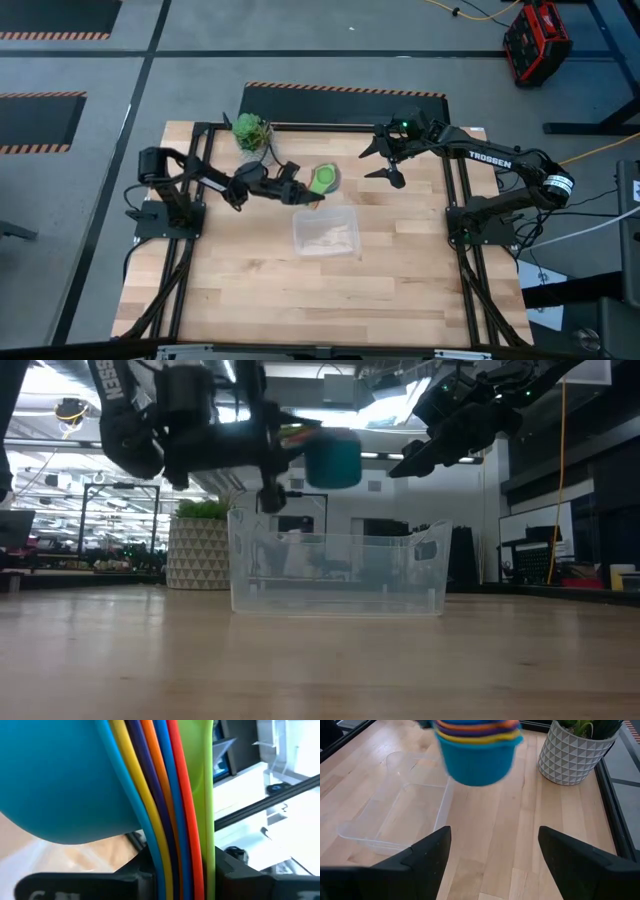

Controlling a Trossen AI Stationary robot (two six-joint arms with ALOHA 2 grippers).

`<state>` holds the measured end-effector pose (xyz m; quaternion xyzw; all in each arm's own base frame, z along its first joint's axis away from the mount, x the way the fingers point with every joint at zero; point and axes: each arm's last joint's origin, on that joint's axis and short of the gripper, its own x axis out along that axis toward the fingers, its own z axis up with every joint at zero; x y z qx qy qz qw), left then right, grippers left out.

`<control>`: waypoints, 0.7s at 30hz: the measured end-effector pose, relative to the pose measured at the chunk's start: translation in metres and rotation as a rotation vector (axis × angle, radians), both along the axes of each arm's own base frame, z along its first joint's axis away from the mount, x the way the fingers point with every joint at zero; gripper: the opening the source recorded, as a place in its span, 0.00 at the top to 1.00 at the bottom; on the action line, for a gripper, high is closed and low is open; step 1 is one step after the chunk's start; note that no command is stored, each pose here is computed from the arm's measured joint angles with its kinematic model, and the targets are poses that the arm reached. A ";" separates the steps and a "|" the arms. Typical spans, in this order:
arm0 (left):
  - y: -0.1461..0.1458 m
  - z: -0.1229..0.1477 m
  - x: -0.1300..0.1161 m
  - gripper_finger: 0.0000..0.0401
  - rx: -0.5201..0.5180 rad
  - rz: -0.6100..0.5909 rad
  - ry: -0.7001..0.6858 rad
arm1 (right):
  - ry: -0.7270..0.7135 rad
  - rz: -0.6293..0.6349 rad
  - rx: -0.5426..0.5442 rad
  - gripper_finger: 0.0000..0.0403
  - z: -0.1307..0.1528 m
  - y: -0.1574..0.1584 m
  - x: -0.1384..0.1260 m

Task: Nest measuring cups in basket
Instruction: Put the stacked measuring cups into the transparent bin

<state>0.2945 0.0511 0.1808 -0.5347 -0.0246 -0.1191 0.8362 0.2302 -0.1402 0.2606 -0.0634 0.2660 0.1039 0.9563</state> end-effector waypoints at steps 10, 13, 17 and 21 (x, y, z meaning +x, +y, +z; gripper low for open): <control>-0.038 0.026 0.028 0.81 -0.027 -0.039 -0.050 | 0.000 0.000 0.000 0.24 0.000 0.000 0.000; -0.050 0.028 0.036 0.81 -0.061 -0.049 -0.006 | 0.000 0.000 0.000 0.24 0.000 0.000 0.000; -0.068 0.034 0.046 0.81 -0.070 -0.061 0.044 | 0.000 0.000 0.000 0.24 0.000 0.000 0.000; -0.087 0.043 0.054 0.81 -0.080 -0.044 0.061 | 0.000 0.000 0.000 0.24 0.000 0.000 0.000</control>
